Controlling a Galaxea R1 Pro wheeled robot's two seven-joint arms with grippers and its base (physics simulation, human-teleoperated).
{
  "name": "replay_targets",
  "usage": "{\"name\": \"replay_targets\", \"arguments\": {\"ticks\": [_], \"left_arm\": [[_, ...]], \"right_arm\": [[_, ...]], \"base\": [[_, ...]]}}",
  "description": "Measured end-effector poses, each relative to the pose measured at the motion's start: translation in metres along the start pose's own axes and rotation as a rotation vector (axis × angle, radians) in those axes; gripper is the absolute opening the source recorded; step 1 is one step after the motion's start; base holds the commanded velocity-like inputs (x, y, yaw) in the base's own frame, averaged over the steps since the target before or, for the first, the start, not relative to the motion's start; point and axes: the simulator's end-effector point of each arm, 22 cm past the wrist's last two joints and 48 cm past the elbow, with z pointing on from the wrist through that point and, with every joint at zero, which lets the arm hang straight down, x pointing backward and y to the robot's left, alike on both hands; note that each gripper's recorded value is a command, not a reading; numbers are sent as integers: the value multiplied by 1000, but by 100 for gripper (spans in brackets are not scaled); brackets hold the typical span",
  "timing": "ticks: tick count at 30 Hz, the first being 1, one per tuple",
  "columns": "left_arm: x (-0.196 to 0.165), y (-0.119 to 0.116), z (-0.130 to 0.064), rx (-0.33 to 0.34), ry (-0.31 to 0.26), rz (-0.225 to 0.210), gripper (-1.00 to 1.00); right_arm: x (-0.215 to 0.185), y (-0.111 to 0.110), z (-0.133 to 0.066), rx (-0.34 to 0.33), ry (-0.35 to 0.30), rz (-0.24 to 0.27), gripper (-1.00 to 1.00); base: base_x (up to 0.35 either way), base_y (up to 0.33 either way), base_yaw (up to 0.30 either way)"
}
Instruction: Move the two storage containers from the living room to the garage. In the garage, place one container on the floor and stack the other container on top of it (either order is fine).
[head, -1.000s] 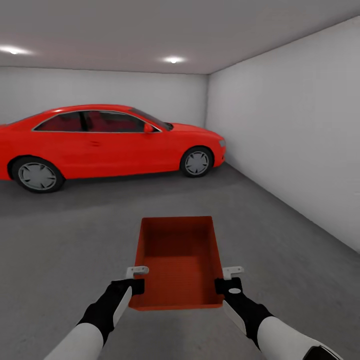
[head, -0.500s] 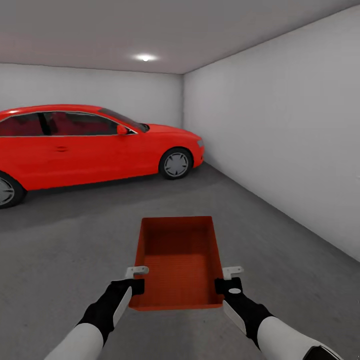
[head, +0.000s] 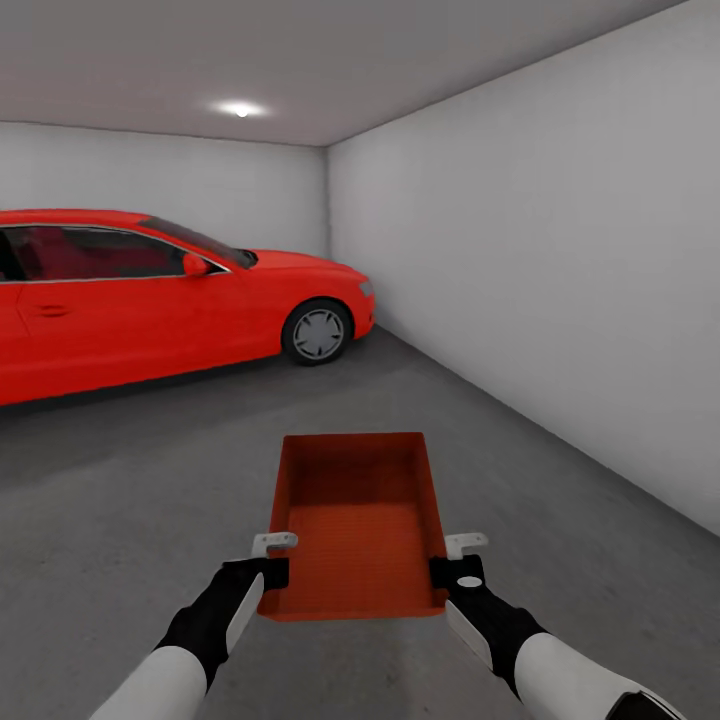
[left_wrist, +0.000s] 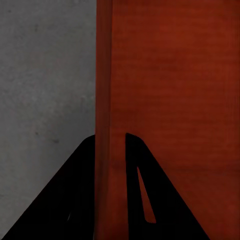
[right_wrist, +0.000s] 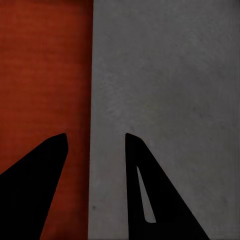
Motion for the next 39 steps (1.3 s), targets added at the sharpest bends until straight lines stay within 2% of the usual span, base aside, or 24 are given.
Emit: {"name": "replay_targets", "arguments": {"ticks": [16, 39], "left_arm": [[0, 0, 0, 0, 1, 0, -100], [0, 0, 0, 0, 1, 0, -100]], "right_arm": [[0, 0, 0, 0, 1, 0, -100], [0, 0, 0, 0, 1, 1, -100]], "base": [[322, 0, -8], [322, 0, -244]]}}
